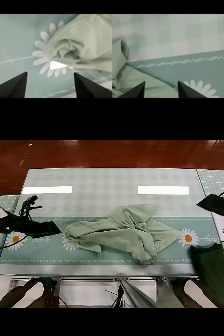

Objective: Fold the shirts.

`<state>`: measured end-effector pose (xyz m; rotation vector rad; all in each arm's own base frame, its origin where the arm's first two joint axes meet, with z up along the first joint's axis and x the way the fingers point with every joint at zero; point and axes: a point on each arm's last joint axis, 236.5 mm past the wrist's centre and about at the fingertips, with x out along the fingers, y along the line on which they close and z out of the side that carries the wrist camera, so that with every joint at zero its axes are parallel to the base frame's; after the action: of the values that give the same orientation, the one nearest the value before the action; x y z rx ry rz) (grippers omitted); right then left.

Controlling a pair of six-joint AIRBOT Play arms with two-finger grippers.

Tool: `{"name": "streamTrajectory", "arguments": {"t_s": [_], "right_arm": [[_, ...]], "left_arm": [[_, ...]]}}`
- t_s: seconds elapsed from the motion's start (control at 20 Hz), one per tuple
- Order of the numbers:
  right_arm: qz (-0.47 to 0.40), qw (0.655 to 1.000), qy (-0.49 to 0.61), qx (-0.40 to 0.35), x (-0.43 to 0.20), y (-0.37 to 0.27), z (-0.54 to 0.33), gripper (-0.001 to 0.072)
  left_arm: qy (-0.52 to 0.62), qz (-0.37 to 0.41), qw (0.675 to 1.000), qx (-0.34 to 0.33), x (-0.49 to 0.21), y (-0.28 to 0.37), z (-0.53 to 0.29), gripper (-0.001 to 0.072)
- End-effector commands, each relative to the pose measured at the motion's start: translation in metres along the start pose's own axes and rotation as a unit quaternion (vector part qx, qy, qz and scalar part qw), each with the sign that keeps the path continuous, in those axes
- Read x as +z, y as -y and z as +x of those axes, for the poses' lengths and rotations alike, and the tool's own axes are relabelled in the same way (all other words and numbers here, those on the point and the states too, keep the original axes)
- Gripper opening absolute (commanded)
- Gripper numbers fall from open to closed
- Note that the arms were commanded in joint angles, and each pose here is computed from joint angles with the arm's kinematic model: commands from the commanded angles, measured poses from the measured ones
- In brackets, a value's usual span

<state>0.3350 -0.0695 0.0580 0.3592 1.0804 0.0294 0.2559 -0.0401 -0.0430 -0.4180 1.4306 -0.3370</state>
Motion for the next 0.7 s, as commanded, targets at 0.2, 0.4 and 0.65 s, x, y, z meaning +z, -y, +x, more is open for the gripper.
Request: {"name": "streamTrajectory", "arguments": {"t_s": [0.2,0.4,0.65], "right_arm": [[-0.001,0.999,-0.046,0.024,-0.034,-0.006,0.02,0.0483],[-0.001,0.998,-0.049,0.025,-0.035,-0.006,0.019,0.0483],[-0.006,0.995,-0.093,-0.036,-0.06,0.032,0.018,0.0479]], "left_arm": [[-0.041,-0.062,0.989,-0.125,-0.008,0.002,0.05,0.0682],[-0.039,-0.064,0.985,-0.158,0.006,0.03,0.082,0.0667],[-0.064,-0.05,0.984,-0.158,-0.002,0.044,0.098,0.0031]]}}
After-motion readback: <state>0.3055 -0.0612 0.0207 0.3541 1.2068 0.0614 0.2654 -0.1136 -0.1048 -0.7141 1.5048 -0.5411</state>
